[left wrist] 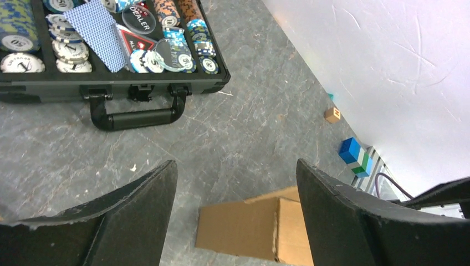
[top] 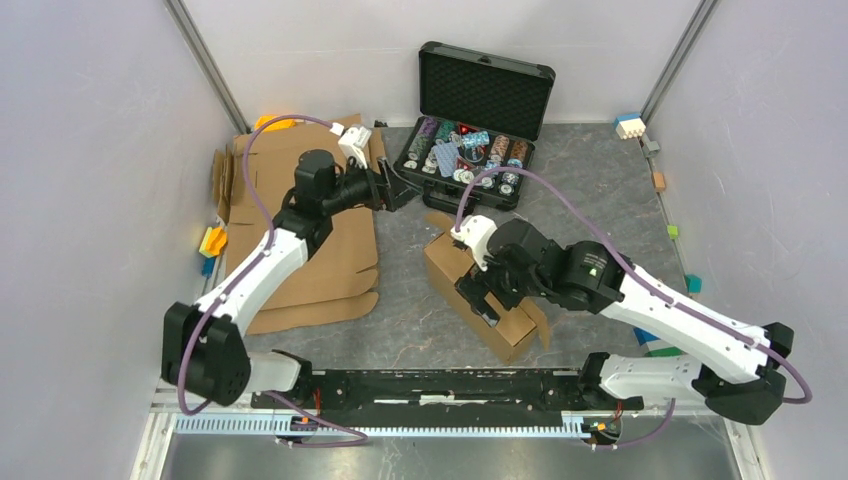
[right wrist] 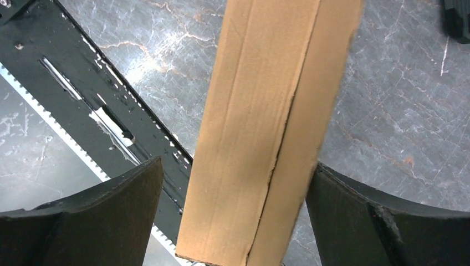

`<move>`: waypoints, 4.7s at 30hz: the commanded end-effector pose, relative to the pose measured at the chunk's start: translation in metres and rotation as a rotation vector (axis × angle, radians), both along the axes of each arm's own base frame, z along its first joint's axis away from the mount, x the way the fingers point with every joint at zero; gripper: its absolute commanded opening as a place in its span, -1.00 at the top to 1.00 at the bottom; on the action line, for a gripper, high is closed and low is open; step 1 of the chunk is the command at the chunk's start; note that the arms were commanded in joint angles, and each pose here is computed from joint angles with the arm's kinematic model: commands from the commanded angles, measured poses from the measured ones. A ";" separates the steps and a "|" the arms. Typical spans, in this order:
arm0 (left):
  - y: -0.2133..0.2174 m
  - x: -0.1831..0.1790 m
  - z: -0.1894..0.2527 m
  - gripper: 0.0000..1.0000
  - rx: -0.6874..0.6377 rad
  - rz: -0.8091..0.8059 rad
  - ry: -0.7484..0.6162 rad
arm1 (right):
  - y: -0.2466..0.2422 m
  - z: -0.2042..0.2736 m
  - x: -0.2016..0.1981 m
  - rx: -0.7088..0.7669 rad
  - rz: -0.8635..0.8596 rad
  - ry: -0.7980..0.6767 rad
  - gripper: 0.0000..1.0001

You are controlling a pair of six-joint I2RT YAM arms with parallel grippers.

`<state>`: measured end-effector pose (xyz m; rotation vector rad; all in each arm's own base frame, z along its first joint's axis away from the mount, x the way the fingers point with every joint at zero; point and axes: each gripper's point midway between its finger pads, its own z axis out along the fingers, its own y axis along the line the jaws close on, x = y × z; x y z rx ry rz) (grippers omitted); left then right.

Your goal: Fold the paper box

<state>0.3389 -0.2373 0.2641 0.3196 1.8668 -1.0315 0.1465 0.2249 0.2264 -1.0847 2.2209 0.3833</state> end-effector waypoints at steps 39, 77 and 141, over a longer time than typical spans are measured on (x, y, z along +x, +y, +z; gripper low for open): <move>-0.053 -0.046 -0.018 -0.45 -0.122 -0.402 0.040 | -0.010 -0.026 0.006 -0.176 -0.025 -0.021 -0.49; -0.046 -0.076 -0.054 0.88 0.357 -0.151 0.122 | -0.016 -0.031 0.008 -0.170 -0.022 -0.027 -0.53; -0.044 -0.094 -0.081 0.23 0.438 -0.078 0.031 | -0.037 -0.023 0.023 -0.188 -0.065 -0.102 -0.85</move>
